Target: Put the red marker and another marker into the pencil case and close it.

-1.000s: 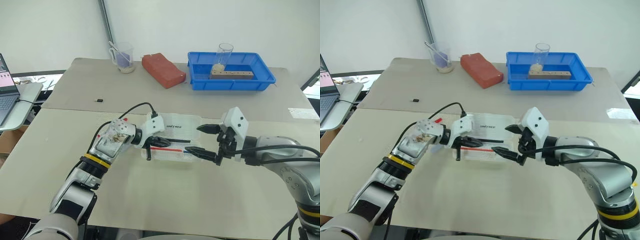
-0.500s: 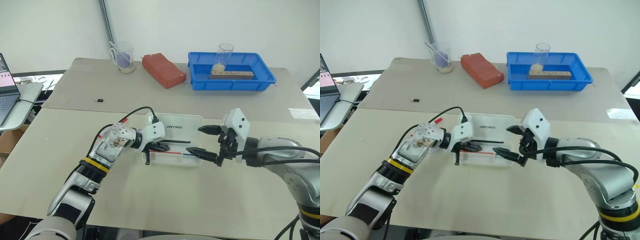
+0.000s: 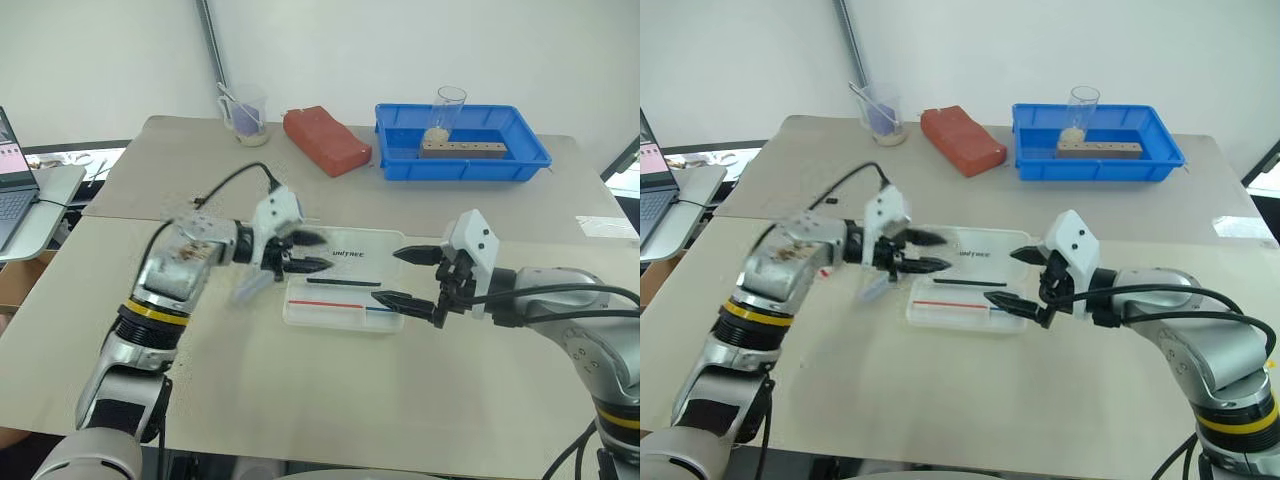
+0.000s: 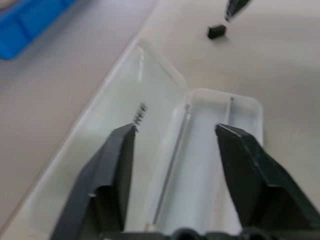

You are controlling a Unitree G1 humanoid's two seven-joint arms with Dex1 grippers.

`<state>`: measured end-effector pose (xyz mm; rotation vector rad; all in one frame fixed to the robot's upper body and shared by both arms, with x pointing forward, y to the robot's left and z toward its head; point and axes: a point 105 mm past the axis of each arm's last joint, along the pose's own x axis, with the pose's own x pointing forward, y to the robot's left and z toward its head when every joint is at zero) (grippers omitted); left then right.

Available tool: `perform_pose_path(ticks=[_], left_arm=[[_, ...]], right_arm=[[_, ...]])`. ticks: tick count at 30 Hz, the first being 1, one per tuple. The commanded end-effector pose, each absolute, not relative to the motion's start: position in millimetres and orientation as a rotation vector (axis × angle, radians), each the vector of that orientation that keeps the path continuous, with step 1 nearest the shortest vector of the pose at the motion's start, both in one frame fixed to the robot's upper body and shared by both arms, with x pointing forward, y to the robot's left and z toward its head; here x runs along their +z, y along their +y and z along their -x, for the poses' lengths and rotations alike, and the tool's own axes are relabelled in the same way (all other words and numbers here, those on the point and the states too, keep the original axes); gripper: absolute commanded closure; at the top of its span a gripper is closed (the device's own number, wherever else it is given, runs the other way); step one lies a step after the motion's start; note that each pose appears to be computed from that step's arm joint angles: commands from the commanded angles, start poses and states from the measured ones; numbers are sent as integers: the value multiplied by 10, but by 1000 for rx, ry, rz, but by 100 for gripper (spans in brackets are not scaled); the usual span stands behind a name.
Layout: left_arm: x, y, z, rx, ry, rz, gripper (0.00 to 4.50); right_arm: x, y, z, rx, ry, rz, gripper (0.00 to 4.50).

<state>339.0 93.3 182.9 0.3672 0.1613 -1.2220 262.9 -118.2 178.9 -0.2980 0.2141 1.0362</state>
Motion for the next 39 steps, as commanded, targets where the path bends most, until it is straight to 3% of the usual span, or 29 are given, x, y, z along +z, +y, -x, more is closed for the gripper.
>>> perform_pose_path(ticks=[1,9,14,18,21,28,36,39], left_arm=[[2042,1373,-3551,-1025,104,-372,8],[1595,2363,-3830,-645,206,-371,3],[1082,2573,-3842,-589,334,-286,3],[924,2542,-3865,-611,370,-235,3],[883,2530,-3878,-626,382,-217,92],[918,2529,-3852,-665,384,-200,432],[1615,2492,-3819,-686,217,-256,436],[2219,2009,-3395,-962,122,-352,436]], right_arm=[[1946,-1136,-2609,1073,158,339,0],[2291,-777,-2560,1192,67,251,0],[2361,-614,-2543,1240,40,273,0],[2474,-519,-2579,1253,0,272,0],[2510,-505,-2593,1251,-12,274,0],[2509,-528,-2608,1231,-18,277,0],[2354,-723,-2614,1179,39,302,0],[2189,-1023,-2603,1099,116,321,0]])
